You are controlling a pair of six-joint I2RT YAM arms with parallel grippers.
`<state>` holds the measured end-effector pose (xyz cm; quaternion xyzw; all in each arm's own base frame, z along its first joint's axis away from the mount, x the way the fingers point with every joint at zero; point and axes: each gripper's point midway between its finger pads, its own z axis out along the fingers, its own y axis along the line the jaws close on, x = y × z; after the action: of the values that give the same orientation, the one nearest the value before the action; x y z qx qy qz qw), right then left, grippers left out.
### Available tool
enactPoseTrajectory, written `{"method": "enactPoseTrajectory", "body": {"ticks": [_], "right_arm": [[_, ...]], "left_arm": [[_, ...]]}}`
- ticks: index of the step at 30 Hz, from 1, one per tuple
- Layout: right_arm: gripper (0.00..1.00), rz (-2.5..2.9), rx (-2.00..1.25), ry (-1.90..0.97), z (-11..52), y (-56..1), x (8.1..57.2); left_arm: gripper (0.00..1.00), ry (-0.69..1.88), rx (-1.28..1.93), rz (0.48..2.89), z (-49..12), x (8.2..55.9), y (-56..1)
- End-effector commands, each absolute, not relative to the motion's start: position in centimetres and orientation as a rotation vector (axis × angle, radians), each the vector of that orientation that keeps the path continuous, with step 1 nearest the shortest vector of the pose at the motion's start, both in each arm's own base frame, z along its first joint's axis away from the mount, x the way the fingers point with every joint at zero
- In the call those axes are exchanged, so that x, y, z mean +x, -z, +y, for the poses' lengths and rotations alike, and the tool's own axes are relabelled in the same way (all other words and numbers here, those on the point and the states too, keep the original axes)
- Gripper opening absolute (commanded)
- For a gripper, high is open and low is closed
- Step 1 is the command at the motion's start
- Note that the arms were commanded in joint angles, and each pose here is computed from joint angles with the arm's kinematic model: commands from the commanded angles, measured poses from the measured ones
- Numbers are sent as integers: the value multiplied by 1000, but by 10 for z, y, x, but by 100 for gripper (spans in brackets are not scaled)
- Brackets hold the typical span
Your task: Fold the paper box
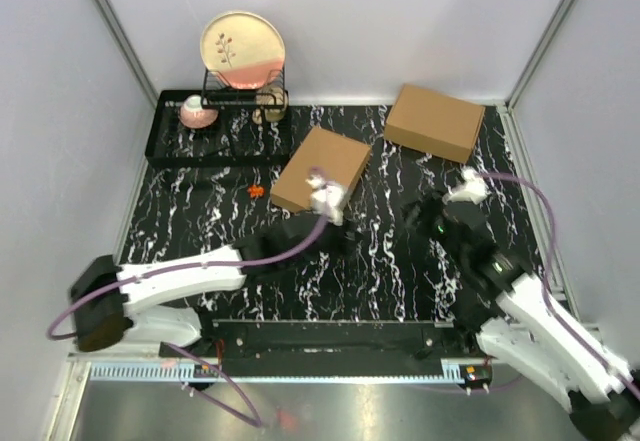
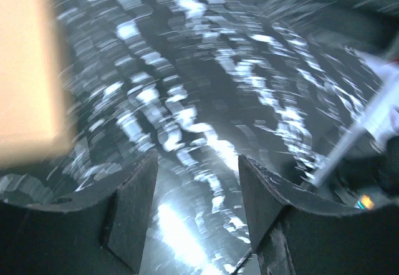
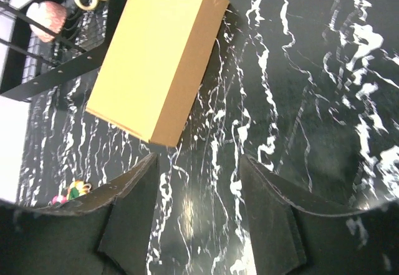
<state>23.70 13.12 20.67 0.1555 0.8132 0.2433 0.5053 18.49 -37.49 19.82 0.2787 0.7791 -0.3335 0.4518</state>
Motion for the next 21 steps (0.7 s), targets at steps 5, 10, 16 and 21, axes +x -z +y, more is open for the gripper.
{"method": "enactPoseTrajectory", "body": {"ticks": [5, 10, 16, 21], "right_arm": [[80, 1826, 237, -521, 202, -247, 394], [88, 1830, 148, -627, 213, -213, 483], [89, 1849, -53, -617, 228, -191, 555], [88, 1910, -180, -700, 252, -159, 595]], "left_arm": [[61, 424, -411, 1979, -198, 235, -126], [74, 392, -558, 1836, -184, 253, -136], [85, 334, -617, 1824, -186, 276, -134], [85, 365, -708, 1855, -185, 297, -115]]}}
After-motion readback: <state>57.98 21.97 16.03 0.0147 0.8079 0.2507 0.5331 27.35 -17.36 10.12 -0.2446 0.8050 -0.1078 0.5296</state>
